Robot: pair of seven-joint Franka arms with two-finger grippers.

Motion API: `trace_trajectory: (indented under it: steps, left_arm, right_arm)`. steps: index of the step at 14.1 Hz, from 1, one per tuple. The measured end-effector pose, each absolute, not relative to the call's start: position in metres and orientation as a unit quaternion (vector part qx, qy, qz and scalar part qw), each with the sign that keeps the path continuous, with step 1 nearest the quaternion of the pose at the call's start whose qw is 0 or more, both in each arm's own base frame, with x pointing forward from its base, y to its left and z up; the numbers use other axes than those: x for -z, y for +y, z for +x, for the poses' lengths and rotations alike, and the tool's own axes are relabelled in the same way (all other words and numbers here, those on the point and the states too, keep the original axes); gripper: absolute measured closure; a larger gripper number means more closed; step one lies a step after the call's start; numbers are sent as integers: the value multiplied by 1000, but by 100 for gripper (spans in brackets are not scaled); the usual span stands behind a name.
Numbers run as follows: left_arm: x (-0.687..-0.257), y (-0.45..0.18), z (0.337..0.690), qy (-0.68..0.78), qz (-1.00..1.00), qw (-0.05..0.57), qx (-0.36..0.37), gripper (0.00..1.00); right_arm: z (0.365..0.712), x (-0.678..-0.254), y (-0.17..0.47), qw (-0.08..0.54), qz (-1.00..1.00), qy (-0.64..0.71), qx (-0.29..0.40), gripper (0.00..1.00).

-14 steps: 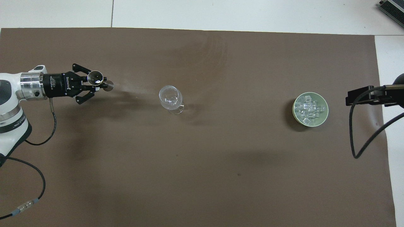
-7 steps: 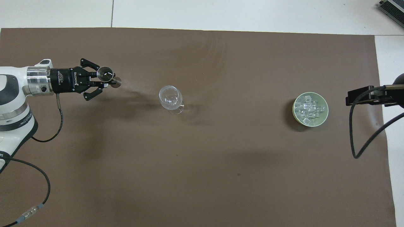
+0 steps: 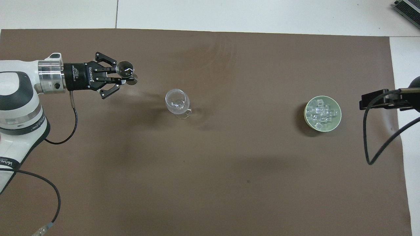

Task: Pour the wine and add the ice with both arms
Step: 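Lift the silver jigger with the left gripper, then carry the jigger with the left gripper over the clear wine glass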

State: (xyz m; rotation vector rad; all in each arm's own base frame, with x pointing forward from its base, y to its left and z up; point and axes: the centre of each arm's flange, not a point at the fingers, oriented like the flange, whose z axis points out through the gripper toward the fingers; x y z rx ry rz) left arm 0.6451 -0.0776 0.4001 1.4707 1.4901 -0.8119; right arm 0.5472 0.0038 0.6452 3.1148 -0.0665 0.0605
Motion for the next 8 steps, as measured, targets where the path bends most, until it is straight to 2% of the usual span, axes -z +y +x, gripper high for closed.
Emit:
trace_trajectory:
  steps: [8]
  left_arm:
    - [-404, -123, 639, 613, 605, 432, 270, 78]
  right_arm:
    - [547, -645, 4, 13, 1000, -21, -19, 0]
